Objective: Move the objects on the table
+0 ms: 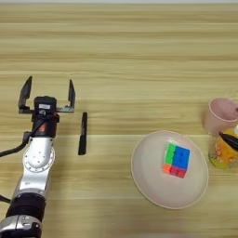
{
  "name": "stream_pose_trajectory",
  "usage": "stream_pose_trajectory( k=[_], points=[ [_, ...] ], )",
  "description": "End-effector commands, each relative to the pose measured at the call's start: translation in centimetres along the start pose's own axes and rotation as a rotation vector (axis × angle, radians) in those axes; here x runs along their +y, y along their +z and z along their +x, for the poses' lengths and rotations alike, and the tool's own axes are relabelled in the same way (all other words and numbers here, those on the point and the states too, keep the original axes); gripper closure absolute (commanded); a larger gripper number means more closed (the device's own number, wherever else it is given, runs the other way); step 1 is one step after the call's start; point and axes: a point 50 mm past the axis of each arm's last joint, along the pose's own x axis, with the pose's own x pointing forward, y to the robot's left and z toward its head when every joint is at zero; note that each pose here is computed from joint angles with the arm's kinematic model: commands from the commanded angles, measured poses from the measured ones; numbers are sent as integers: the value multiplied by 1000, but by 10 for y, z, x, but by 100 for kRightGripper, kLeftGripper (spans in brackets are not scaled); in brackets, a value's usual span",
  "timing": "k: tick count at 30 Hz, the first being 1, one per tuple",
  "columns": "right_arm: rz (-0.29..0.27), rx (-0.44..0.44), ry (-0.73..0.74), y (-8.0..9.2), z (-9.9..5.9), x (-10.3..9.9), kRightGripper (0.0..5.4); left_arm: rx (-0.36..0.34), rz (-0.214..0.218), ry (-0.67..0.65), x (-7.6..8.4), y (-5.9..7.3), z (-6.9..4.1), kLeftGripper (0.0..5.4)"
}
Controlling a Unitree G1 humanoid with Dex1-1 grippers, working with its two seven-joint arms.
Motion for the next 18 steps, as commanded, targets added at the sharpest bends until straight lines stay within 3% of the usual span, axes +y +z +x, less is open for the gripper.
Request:
stream_pose_trajectory(
  k=[1,13,18],
  points=[
    [8,-96,-4,16,3,-3,3,-12,9,-9,1,1,2,0],
    [1,-258,11,51,18,4,3,-9,12,-11,1,0,2,0],
    [-24,-290,13,62,24,9,3,39,8,-26,-1,-3,3,0]
  ],
)
